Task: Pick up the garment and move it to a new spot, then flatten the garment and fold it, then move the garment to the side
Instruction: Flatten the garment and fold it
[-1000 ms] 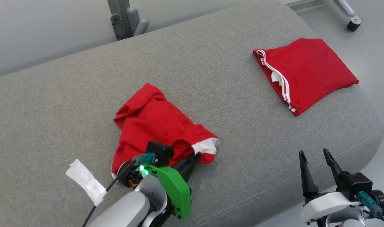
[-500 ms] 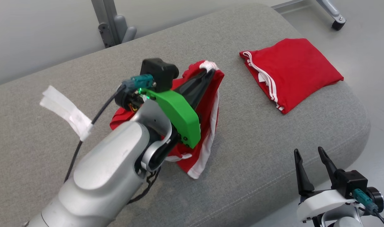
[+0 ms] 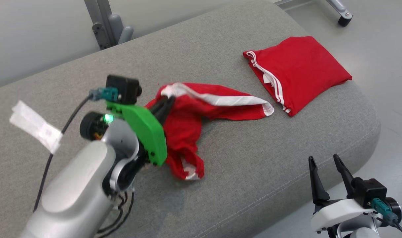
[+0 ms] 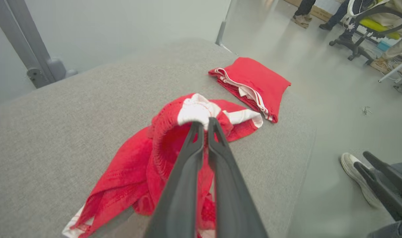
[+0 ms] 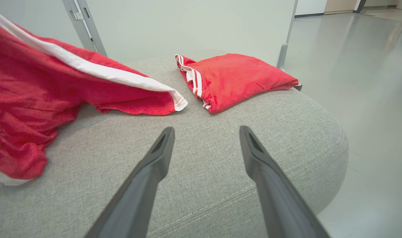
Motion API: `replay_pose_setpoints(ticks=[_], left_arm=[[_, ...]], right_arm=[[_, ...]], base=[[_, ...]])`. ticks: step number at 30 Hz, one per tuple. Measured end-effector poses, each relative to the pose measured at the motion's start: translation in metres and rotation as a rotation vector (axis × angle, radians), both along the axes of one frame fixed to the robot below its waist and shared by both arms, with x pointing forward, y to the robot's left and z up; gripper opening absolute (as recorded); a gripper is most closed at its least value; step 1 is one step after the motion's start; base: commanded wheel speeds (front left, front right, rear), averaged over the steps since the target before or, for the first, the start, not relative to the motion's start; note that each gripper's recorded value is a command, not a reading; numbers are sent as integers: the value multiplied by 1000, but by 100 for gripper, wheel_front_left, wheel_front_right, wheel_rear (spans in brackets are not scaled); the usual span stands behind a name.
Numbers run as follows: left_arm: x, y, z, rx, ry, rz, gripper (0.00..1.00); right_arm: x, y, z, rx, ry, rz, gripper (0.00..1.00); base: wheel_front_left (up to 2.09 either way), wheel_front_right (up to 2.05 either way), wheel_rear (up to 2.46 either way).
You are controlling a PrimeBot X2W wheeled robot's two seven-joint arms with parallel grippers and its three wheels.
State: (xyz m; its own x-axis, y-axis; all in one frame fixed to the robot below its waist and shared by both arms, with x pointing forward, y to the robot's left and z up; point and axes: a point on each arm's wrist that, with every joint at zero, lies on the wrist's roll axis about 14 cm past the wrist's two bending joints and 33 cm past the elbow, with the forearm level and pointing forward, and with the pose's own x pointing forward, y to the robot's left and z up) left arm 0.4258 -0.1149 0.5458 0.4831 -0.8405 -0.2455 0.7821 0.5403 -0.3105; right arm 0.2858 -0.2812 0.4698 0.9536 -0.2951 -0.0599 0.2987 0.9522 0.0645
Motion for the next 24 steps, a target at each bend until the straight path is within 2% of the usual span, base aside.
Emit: replay_pose_setpoints(ticks=[4, 7, 8, 11, 15, 20, 24], left_arm=[[-41, 34, -61, 74, 185, -42, 0], [-61, 73, -96, 126, 288, 10, 0], [-61, 73, -96, 126, 288, 10, 0], [-64, 107, -114, 144, 316, 118, 0], [-66, 132, -120, 89, 323, 219, 0], [-75, 156, -135, 72, 324, 263, 0], [-80, 163, -140, 18, 344, 308, 0]], right_arm=[[-1, -3, -2, 3, 6, -10, 100], [0, 0, -7, 4, 21, 3, 100], [0, 0, -7, 4, 21, 3, 100], [8, 6, -9, 1, 26, 30, 100], [21, 20, -10, -3, 28, 83, 100], [40, 38, -11, -15, 29, 155, 100], [52, 50, -13, -25, 36, 202, 100]], base=[[0, 0, 0], [0, 0, 0], [0, 0, 0], [0, 0, 0], [0, 0, 0], [0, 0, 0], [0, 0, 0]])
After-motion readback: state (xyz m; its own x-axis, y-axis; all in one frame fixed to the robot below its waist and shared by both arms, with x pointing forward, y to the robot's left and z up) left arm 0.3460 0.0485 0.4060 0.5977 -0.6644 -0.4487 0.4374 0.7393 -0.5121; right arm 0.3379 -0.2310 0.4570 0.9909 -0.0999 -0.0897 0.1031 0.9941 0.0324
